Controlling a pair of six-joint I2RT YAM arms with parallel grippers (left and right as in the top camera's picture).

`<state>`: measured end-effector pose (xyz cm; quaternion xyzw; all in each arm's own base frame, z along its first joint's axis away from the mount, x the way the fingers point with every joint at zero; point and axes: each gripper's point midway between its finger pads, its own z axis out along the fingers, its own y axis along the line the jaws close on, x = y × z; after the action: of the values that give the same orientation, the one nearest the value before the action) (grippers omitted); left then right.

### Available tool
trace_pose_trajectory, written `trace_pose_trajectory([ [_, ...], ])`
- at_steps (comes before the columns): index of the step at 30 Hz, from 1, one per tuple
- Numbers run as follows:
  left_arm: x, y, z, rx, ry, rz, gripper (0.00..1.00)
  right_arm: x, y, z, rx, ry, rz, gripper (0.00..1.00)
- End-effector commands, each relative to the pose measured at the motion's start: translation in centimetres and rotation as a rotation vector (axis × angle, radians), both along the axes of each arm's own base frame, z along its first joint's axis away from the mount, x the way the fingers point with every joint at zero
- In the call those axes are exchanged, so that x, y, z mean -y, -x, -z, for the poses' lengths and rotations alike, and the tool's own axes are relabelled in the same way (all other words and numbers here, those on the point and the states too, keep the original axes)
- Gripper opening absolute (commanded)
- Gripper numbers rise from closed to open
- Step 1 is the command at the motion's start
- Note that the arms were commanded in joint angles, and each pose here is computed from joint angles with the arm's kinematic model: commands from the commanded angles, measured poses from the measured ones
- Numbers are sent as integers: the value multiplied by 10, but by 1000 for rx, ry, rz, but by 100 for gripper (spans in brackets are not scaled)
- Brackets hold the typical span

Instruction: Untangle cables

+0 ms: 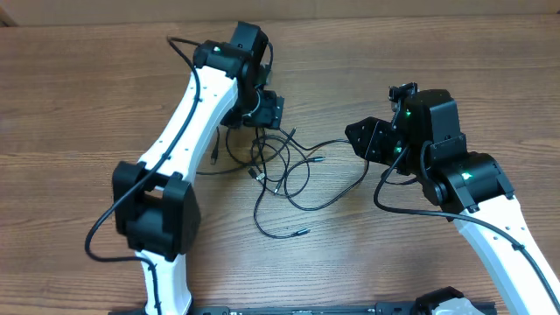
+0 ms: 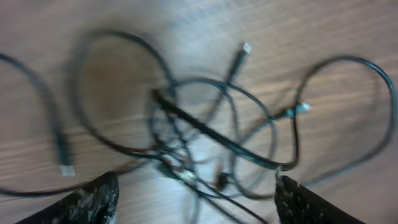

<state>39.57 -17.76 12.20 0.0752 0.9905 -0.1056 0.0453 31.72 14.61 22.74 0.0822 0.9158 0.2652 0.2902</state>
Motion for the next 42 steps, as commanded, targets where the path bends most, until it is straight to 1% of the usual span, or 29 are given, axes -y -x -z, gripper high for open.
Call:
trace_pose_trajectory([
  [1, 26, 18, 14, -163, 135, -55, 79, 0, -3, -8, 20, -4, -4, 39],
  [5, 25, 35, 23, -268, 126, -87, 78, 0, -3, -8, 21, -4, -3, 39],
  [10, 23, 44, 24, -310, 115, -90, 75, 0, -3, -8, 21, -4, -3, 39],
  [11, 23, 45, 24, -312, 114, -89, 74, 0, -3, -8, 21, -4, -3, 39],
  [15, 26, 46, 24, -309, 109, -79, 60, 0, -3, -8, 20, -4, -4, 39],
  [16, 28, 48, 25, -311, 107, -78, 59, 0, -3, -8, 20, -4, -4, 39],
  [18, 33, 50, 29, -312, 95, -74, 59, 0, -3, -8, 21, -4, -4, 39],
  [23, 42, 55, 39, -268, 8, -51, 60, 0, -3, -8, 21, -4, -4, 39],
  [26, 50, 55, 41, -236, -20, -36, 58, 0, -2, -8, 20, -4, -4, 39],
  [29, 45, 53, 43, -209, -82, -65, 51, 1, -1, -7, 14, -2, -4, 39],
  [32, 43, 52, 44, -197, -102, -67, 38, 1, -1, -7, 12, -2, -4, 39],
  [35, 39, 51, 44, -191, -121, -69, 29, 1, -1, -7, 12, -2, -4, 39],
  [41, 31, 47, 45, -172, -174, -139, 28, 1, -1, -7, 12, -2, -4, 39],
  [42, 29, 46, 45, -167, -184, -152, 26, 1, -1, -7, 12, -2, -4, 39],
])
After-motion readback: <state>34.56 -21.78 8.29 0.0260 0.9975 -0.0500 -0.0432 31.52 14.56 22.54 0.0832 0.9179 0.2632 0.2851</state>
